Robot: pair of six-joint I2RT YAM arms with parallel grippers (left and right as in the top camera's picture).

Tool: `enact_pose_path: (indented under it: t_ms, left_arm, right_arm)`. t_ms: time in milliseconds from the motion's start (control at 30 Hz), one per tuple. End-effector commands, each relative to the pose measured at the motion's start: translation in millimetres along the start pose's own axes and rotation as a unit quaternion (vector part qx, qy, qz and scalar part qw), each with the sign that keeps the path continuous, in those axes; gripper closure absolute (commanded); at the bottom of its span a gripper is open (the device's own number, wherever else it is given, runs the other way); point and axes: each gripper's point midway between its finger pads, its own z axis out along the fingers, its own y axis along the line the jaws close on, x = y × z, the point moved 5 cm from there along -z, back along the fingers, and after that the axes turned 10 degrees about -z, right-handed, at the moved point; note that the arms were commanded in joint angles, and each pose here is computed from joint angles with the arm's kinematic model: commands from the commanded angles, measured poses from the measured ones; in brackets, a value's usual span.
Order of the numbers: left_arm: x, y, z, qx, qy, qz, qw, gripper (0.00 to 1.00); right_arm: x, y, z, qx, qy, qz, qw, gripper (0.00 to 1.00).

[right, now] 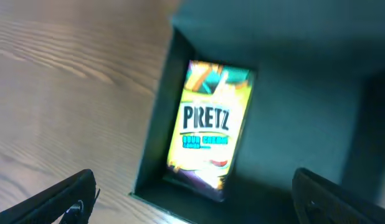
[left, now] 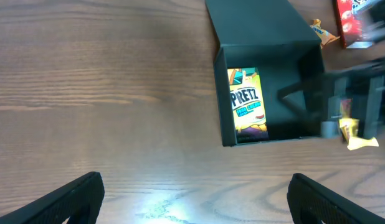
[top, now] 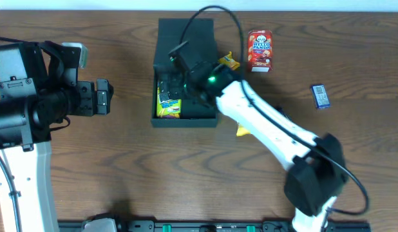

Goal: Pack container
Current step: 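Release the Pretz box and withdraw the right gripper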

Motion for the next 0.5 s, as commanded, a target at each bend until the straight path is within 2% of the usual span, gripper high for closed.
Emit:
enact_pose_path:
  t_ms: [0,167,367,467]
  left_arm:
    - [-3.6,0.0,-4.8,-0.004,-0.011,-0.001,1.000,0.05]
    - [-3.4,-0.1,-4.8,-0.004,-0.011,-0.002,1.000,0.05]
    - [-3.4,-0.1,-4.8,-0.004,-0.011,-0.002,1.000,0.05]
    - [-3.4,-0.1,-4.8,-0.004,-0.011,-0.002,1.000,0.05]
  right_arm:
    - [-13.7,-13.5,-19.1,0.016,-0.028,-0.045,0.998,0.01]
    - [-24.9,-41.1,-27.2,0.067,-0.048,-0.038,0.996,0.01]
    - [-35.0,-73.5,-31.8,0.092,-0.049,-0.091,0.990,0.01]
    - [-43.2,-101.4,-37.4,0.136,-0.061,-0.073,0.986,0.01]
